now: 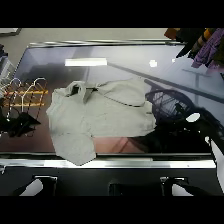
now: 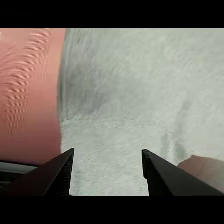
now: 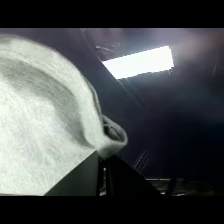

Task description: Fold the clothes and pants, and hang the long-sleeved shirts on hangers.

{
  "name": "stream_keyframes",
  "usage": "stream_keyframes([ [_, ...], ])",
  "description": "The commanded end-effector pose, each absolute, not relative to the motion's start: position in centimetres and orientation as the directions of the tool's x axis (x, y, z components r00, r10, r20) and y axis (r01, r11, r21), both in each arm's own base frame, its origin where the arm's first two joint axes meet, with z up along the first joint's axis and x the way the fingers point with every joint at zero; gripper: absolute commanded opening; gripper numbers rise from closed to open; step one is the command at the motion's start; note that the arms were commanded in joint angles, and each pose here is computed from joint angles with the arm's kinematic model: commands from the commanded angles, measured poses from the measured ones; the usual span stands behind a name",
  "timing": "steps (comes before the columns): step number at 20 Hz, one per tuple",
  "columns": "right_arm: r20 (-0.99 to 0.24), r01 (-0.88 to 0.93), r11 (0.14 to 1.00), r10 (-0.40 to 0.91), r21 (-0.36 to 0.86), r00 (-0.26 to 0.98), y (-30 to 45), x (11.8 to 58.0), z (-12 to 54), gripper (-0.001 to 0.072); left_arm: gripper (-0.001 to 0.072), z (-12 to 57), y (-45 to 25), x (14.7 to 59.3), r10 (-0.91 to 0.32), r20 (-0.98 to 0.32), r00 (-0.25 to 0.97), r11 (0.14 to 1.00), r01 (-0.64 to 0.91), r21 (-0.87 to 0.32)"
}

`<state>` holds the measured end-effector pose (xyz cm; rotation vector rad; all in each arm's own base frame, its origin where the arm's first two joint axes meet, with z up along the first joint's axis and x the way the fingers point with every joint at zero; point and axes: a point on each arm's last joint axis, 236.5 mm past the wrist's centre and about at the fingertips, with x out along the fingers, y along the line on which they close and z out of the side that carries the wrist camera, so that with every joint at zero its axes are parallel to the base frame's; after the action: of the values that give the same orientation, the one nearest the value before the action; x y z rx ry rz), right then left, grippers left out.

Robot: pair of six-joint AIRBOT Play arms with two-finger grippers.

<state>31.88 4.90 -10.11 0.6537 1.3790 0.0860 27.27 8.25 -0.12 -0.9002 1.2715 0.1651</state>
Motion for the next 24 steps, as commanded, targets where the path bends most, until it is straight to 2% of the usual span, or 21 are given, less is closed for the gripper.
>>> stream_keyframes([
  [1, -0.868, 0.297, 0.816, 0.448, 0.495, 0.217, 5.6, 31.4, -8.8, 0.0037, 0.0492, -4.8, 6.7, 25.1, -0.387, -0.867, 0.313, 0.616, -0.612, -0.496],
  [4, -0.858, 0.266, 0.819, 0.455, 0.508, 0.239, 5.9, 31.2, -6.9, 0.0037, 0.0491, -7.3, 6.2, 24.2, -0.377, -0.874, 0.308, 0.6, -0.638, -0.483],
  [11, -0.84, 0.204, 0.826, 0.466, 0.526, 0.279, 6.5, 30.5, -3.6, 0.0037, 0.0491, -9.2, 7.0, 25.1, -0.322, -0.874, 0.364, 0.569, -0.663, -0.486],
  [16, -0.827, 0.162, 0.826, 0.484, 0.539, 0.286, 7.1, 29.3, -1.5, 0.0037, 0.049, -9.7, 6.6, 26.7, -0.354, -0.841, 0.41, 0.525, -0.657, -0.541],
  [22, -0.788, 0.118, 0.817, 0.49, 0.564, 0.374, 7.7, 29.4, 1.8, 0.0037, 0.049, -11.3, 4.4, 27.1, -0.394, -0.849, 0.352, 0.566, -0.635, -0.526],
  [23, -0.782, 0.112, 0.816, 0.492, 0.568, 0.383, 7.8, 29.4, 2.2, 0.0037, 0.039, -11.5, 4.0, 27.2, -0.397, -0.85, 0.346, 0.576, -0.628, -0.524],
  [24, -0.777, 0.105, 0.813, 0.497, 0.573, 0.387, 7.9, 29.2, 2.5, 0.0037, 0.0138, -11.4, 3.7, 27.4, -0.401, -0.848, 0.346, 0.578, -0.623, -0.527],
])
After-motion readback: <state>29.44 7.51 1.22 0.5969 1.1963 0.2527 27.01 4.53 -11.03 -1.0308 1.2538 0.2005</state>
